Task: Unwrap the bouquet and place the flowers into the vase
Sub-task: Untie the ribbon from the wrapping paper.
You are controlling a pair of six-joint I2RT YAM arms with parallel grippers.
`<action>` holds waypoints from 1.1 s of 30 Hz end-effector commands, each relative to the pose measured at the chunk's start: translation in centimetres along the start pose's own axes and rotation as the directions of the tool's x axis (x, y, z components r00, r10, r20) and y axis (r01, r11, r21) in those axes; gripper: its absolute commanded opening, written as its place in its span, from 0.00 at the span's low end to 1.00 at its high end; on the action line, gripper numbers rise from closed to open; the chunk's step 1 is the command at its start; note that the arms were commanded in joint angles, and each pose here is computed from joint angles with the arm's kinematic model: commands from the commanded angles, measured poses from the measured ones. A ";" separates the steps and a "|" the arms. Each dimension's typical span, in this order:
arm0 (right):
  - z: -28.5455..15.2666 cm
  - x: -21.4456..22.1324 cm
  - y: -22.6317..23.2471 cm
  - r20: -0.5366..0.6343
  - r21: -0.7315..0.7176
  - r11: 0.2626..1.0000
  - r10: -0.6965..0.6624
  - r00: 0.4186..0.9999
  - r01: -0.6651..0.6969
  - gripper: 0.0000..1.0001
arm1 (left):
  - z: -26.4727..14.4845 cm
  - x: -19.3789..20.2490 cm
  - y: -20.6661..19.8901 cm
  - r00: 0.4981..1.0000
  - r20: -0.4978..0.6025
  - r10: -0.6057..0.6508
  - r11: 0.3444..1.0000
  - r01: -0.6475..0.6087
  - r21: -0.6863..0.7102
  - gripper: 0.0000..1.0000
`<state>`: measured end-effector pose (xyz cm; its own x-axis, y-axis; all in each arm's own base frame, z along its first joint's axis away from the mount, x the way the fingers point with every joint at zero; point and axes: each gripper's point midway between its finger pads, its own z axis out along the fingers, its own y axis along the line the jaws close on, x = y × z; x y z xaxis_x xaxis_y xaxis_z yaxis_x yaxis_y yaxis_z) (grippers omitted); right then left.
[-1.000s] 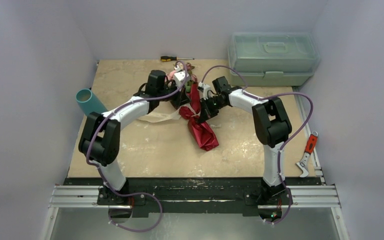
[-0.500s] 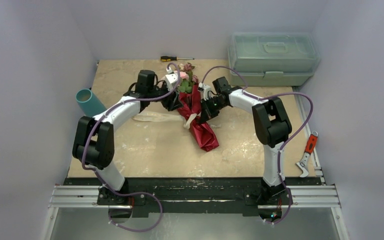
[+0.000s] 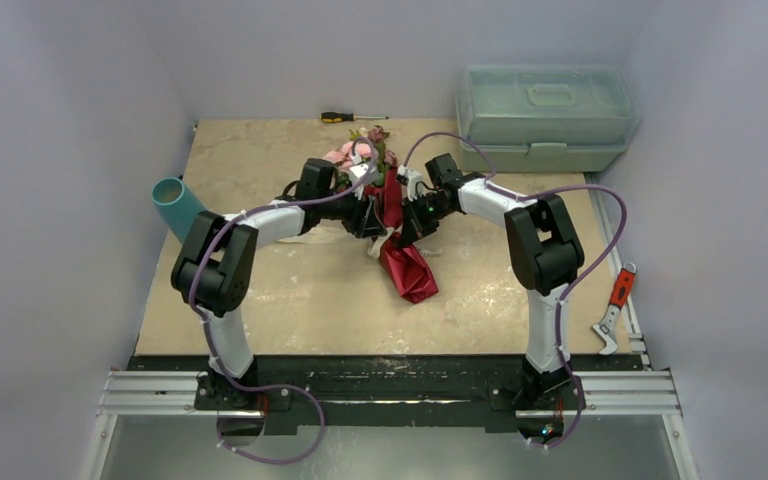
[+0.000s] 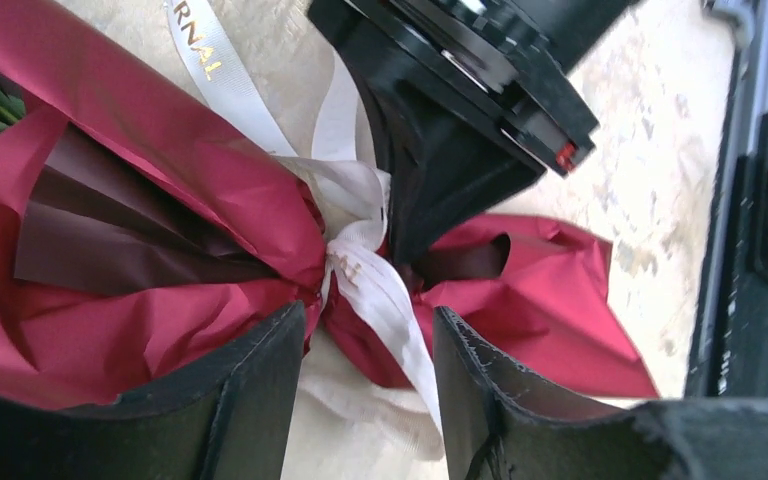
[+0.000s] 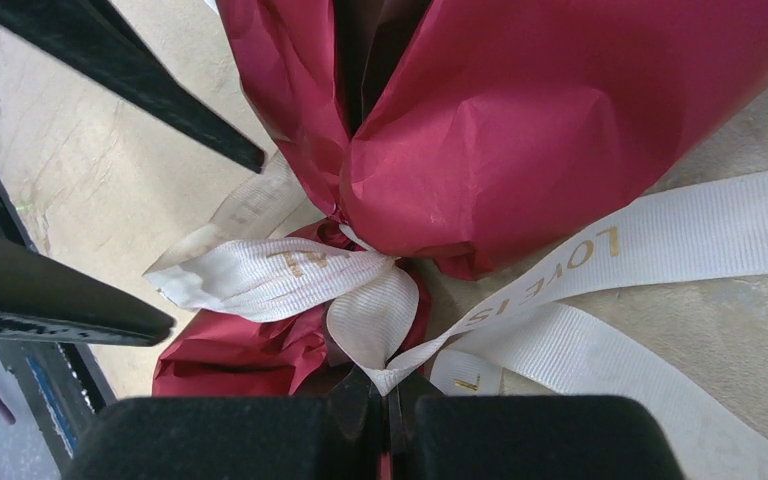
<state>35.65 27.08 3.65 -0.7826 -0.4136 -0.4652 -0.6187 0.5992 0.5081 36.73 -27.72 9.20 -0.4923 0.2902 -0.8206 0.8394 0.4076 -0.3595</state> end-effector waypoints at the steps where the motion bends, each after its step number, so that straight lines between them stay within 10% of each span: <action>1: -0.5 0.0 -0.2 -0.001 0.030 1.000 -0.008 1.000 0.008 0.00 | 1.6 -2.3 -0.2 0.978 0.117 -0.174 0.985 0.171 0.036 0.48; 18: -0.7 -0.2 -0.8 0.019 0.085 0.996 -0.009 1.000 0.008 0.00 | 2.1 0.7 -2.6 0.938 0.053 -0.341 0.938 0.336 0.088 0.13; 20: -0.5 0.0 -0.9 0.013 0.086 0.996 -0.006 1.000 0.005 0.00 | 2.3 -0.4 -2.5 0.933 0.092 -0.349 0.935 0.339 0.107 0.00; 33: -0.6 0.8 -2.2 -0.012 0.176 0.984 -0.031 0.999 0.032 0.00 | -2.9 -12.3 -3.9 0.899 0.377 -0.222 0.970 0.162 0.184 0.00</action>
<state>35.75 26.67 3.85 -0.7845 -0.4058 -0.4689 -0.6104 0.6391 0.4679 37.23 -30.66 11.05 -0.7318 -0.0236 -0.6811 0.6107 0.4209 -0.6707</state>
